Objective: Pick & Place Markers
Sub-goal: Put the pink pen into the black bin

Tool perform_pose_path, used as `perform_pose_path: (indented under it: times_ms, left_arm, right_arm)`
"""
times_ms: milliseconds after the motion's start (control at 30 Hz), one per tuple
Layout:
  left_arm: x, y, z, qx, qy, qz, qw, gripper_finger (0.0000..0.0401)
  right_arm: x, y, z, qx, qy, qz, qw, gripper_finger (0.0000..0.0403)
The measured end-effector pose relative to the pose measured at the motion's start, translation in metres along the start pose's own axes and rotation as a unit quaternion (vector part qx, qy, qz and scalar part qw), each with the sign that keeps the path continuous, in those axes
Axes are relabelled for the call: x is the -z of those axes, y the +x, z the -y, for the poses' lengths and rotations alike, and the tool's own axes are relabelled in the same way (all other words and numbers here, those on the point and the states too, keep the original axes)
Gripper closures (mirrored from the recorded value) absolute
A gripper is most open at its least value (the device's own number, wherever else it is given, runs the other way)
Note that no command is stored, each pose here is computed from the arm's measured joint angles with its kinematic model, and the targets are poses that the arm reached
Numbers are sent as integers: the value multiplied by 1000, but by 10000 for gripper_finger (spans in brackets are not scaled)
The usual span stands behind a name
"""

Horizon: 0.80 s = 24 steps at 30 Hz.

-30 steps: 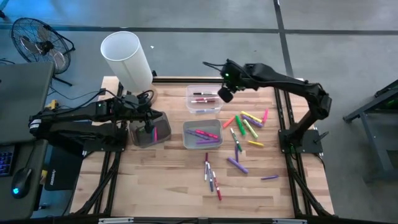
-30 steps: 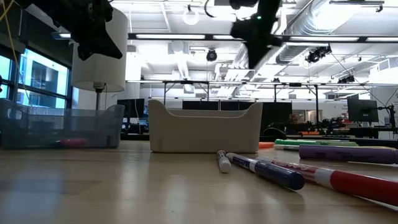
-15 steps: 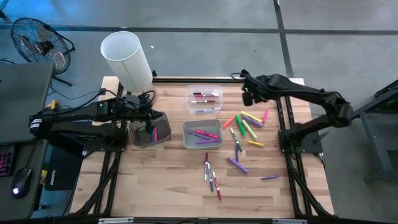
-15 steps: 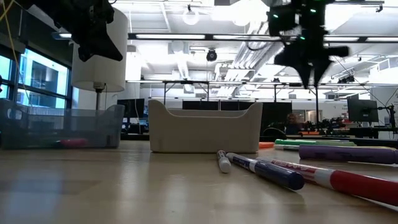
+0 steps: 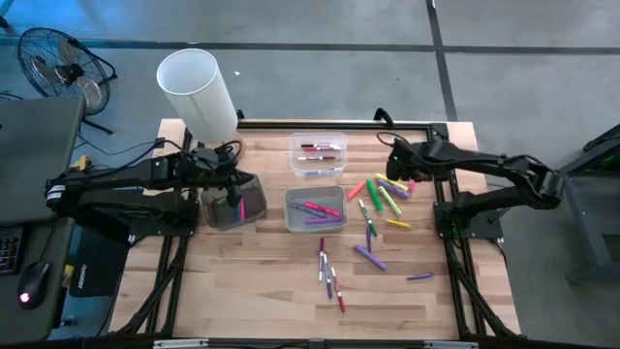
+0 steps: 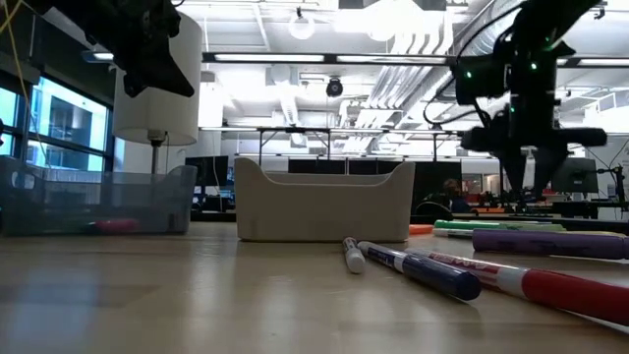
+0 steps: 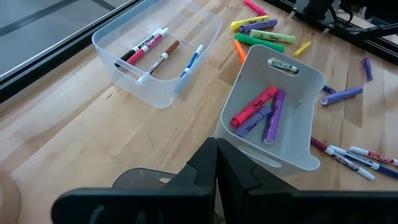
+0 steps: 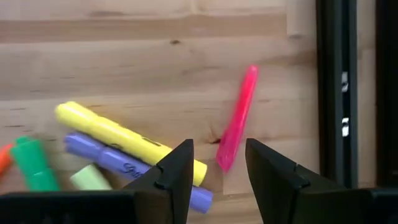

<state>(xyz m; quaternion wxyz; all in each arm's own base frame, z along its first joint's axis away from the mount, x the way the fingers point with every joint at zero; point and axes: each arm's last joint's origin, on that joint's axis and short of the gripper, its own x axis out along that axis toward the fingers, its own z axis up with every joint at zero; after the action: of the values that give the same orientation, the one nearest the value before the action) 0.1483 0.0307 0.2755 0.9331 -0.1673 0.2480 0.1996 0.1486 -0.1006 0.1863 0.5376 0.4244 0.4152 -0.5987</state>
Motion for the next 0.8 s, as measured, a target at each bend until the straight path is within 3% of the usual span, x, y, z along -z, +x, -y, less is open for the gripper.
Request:
perform_pose_path:
  times_ms: [367,600,800]
  left_arm:
    - [0,0,0,2,0,-1,1000,400]
    - [0,0,0,2,0,0,1000,400]
    - [0,0,-1,-10,2,4,1000,400]
  right_arm:
    - [17,34,11,10,39,-8,999,267]
    - [23,53,11,57,31,-18,998,271]
    - [23,63,5,68,5,-17,998,316]
